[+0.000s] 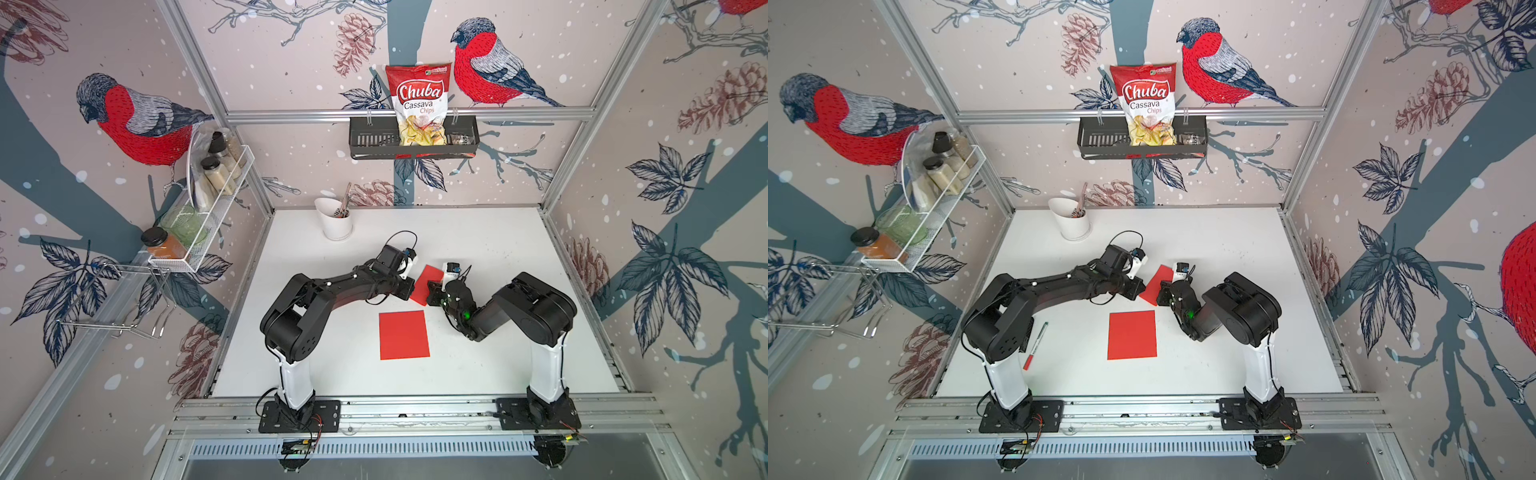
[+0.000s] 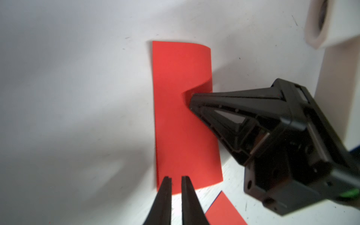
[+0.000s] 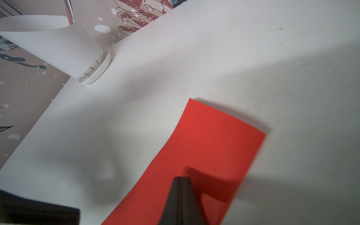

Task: Fold the square paper along the opposite sides
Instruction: Smooth out the paper at the center of the board.

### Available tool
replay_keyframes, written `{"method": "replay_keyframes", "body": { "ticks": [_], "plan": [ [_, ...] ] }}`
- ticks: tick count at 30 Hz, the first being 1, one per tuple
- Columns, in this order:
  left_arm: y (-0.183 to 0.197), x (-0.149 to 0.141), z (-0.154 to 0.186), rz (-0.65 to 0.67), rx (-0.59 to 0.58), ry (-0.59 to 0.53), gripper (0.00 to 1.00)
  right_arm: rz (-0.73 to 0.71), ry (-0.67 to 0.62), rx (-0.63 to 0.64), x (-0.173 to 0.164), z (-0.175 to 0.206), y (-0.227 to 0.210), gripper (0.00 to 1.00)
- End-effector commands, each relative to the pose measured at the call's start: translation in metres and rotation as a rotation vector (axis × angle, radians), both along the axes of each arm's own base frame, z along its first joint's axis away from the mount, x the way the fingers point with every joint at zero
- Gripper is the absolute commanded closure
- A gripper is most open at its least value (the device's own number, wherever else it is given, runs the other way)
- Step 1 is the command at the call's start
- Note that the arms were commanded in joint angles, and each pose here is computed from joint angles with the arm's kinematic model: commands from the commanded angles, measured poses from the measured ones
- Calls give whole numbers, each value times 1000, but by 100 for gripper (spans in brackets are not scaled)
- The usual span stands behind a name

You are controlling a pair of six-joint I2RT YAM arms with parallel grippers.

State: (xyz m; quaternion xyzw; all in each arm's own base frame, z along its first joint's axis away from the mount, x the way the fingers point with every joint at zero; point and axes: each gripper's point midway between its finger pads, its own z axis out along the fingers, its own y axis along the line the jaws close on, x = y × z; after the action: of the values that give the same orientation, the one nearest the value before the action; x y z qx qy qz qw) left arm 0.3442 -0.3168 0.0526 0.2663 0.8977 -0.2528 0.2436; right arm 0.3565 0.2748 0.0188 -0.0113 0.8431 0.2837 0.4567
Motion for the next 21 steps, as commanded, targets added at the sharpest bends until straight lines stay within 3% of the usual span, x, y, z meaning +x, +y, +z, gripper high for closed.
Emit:
{"method": "replay_keyframes", "body": {
  "ticks": [1, 6, 15, 21],
  "plan": [
    [-24, 11, 17, 25, -90, -38, 87, 38, 101, 29, -14, -13, 3, 100],
    [-31, 14, 33, 25, -134, -61, 87, 25, 140, 105, -14, -10, -2, 100],
    [-28, -30, -14, -3, -127, 71, 92, 10, 180, 182, -7, 2, -9, 100],
    [-36, -31, -11, -22, -120, 58, 92, 19, 208, 194, -6, -4, -4, 100]
  ]
}}
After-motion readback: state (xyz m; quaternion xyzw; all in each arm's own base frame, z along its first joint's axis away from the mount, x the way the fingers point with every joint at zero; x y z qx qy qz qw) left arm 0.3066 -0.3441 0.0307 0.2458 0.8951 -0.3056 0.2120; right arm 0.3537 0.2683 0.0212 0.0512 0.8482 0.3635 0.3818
